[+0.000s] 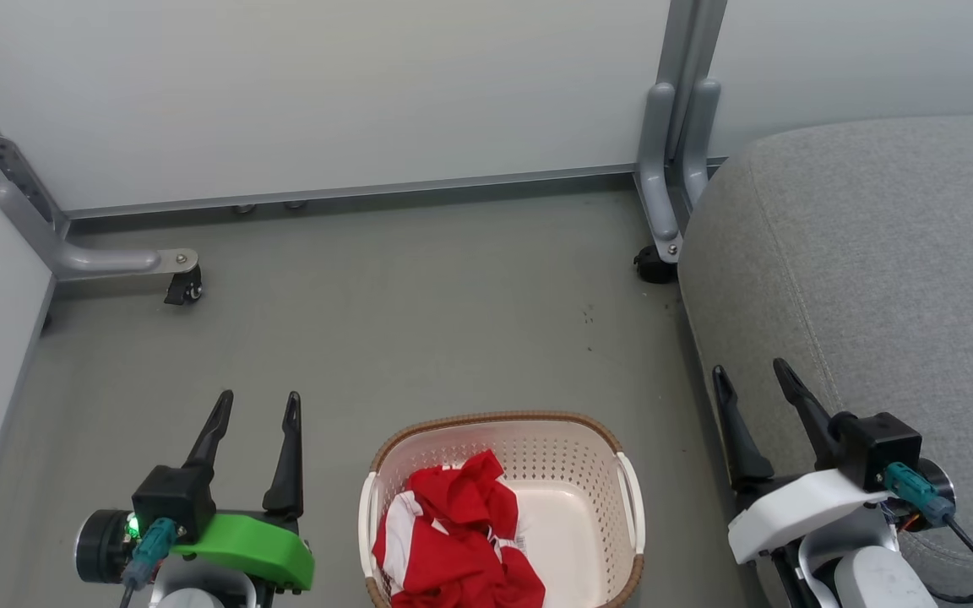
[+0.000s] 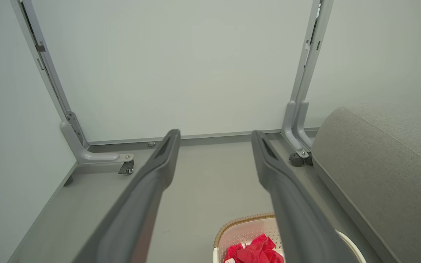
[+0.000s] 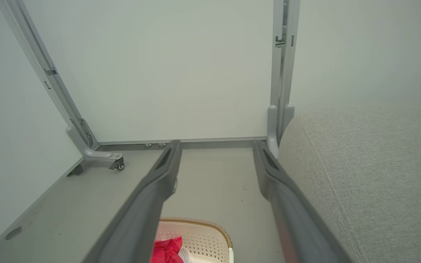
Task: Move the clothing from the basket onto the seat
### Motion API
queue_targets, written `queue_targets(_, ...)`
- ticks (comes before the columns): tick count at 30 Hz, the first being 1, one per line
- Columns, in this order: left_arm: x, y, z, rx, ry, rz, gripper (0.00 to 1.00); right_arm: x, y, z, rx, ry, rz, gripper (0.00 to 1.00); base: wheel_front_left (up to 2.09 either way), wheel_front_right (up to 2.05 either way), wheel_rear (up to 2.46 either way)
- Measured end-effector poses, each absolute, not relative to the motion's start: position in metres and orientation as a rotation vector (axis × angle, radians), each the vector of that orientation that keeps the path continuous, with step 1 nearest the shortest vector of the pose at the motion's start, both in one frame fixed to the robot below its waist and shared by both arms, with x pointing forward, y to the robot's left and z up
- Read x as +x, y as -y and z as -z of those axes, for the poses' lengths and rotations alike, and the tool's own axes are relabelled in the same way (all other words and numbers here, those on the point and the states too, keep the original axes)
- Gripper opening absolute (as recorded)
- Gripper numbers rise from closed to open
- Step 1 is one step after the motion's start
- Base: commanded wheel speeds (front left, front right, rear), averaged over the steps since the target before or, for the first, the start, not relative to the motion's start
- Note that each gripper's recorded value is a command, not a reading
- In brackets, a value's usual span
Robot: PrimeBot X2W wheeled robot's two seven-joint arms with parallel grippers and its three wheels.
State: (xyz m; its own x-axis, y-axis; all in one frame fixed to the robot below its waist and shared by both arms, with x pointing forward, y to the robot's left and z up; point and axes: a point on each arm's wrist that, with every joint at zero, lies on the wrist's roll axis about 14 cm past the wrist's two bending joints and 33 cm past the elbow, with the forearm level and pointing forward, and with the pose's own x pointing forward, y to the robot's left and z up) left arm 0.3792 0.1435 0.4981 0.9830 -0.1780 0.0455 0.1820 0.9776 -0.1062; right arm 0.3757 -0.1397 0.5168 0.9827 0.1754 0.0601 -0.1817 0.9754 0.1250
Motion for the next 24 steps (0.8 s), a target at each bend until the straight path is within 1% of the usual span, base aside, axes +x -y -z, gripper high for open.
queue_targets(5, 0.379, -0.141, -0.5, -0.093, 0.045, 0.19, 1.0, 0.376, 0.139, -0.519, 0.102, 0.06, -0.185, 1.0, 0.0, 0.0, 0.0)
queue_targets(20, 0.379, -0.146, -0.494, -0.093, 0.031, 0.174, 1.0, 0.376, 0.14, -0.519, 0.114, 0.06, -0.18, 1.0, 0.0, 0.0, 0.0)
queue_targets(24, 0.383, -0.137, -0.49, -0.081, 0.016, 0.2, 1.0, 0.38, 0.14, -0.519, 0.115, 0.06, -0.179, 1.0, 0.0, 0.0, 0.0)
